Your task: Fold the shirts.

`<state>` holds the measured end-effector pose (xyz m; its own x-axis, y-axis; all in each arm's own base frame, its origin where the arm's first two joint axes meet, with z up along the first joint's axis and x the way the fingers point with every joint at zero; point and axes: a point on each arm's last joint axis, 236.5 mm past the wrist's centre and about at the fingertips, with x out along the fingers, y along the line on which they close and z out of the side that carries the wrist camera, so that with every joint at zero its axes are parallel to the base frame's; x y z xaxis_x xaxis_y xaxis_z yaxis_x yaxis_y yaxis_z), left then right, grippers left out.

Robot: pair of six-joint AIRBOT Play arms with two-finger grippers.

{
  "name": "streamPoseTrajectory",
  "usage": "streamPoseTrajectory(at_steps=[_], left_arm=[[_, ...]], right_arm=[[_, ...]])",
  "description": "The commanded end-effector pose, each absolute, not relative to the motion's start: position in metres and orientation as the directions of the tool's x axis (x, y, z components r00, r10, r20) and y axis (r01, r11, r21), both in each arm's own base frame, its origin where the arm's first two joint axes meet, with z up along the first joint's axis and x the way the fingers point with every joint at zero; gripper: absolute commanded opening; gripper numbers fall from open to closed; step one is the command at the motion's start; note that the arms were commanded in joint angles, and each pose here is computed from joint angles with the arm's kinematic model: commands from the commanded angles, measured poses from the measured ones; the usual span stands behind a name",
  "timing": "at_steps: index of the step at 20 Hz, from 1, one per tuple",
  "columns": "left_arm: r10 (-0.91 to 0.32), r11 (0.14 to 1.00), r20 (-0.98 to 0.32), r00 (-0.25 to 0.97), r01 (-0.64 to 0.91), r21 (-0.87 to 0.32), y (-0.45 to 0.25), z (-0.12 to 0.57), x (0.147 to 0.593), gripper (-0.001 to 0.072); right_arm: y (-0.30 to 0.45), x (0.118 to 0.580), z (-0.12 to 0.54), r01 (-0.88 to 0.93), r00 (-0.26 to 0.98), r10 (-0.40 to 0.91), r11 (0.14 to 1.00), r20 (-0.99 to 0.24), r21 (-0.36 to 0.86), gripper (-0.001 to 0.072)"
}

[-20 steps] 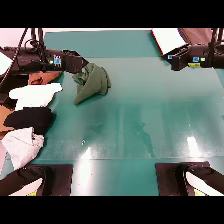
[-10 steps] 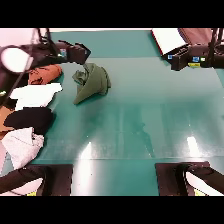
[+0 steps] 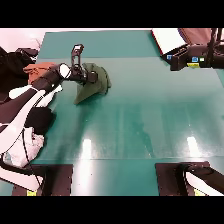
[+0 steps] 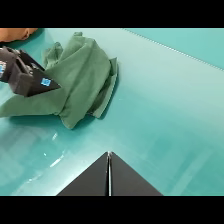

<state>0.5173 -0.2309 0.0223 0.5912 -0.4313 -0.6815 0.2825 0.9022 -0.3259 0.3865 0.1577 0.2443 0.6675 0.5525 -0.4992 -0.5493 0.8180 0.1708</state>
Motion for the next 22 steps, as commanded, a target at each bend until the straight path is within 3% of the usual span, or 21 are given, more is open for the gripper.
streamPoseTrajectory(at_steps=[1, 2, 5, 7, 10, 12, 15, 20, 21, 22], left_arm=[[-0.457, 0.889, -0.692, 0.559, 0.276, -0.365, -0.240, 0.019, 0.519, 0.0173], [-0.469, 0.883, -0.683, 0.560, 0.293, -0.366, -0.243, 0.033, 0.521, 0.0029], [-0.509, 0.860, -0.610, 0.607, 0.375, -0.345, -0.252, 0.113, 0.531, 0.0023], [-0.521, 0.853, -0.474, 0.710, 0.431, -0.294, -0.247, 0.205, 0.530, 0.0022], [-0.491, 0.871, -0.239, 0.838, 0.467, -0.154, -0.213, 0.354, 0.482, 0.0021], [-0.492, 0.870, -0.137, 0.860, 0.479, -0.118, -0.195, 0.415, 0.433, 0.0021], [-0.557, 0.831, -0.141, 0.819, 0.548, -0.096, -0.212, 0.432, 0.384, 0.0021], [-0.717, 0.669, -0.324, 0.617, 0.739, -0.075, -0.331, 0.352, 0.360, 0.0025], [-0.733, 0.637, -0.368, 0.573, 0.767, -0.074, -0.356, 0.328, 0.359, 0.0040], [-0.741, 0.613, -0.399, 0.540, 0.787, -0.074, -0.375, 0.308, 0.360, 0.0325]], right_arm=[[0.158, 0.386, 0.245, -0.551, 0.665, 0.555, 0.816, -0.500, 0.172, 0.0016], [0.158, 0.385, 0.245, -0.552, 0.666, 0.555, 0.816, -0.499, 0.172, 0.0016], [0.157, 0.382, 0.256, -0.551, 0.685, 0.553, 0.819, -0.474, 0.158, 0.0016], [0.152, 0.377, 0.278, -0.543, 0.728, 0.543, 0.829, -0.419, 0.132, 0.0015], [0.135, 0.371, 0.322, -0.500, 0.815, 0.502, 0.862, -0.289, 0.086, 0.0015], [0.123, 0.364, 0.346, -0.471, 0.853, 0.473, 0.880, -0.220, 0.066, 0.0015], [0.111, 0.355, 0.365, -0.441, 0.881, 0.443, 0.896, -0.165, 0.048, 0.0015], [0.109, 0.347, 0.373, -0.437, 0.887, 0.438, 0.898, -0.145, 0.040, 0.0015], [0.109, 0.347, 0.372, -0.438, 0.886, 0.440, 0.898, -0.149, 0.045, 0.0015], [0.109, 0.346, 0.371, -0.436, 0.885, 0.440, 0.898, -0.151, 0.062, 0.0015]])
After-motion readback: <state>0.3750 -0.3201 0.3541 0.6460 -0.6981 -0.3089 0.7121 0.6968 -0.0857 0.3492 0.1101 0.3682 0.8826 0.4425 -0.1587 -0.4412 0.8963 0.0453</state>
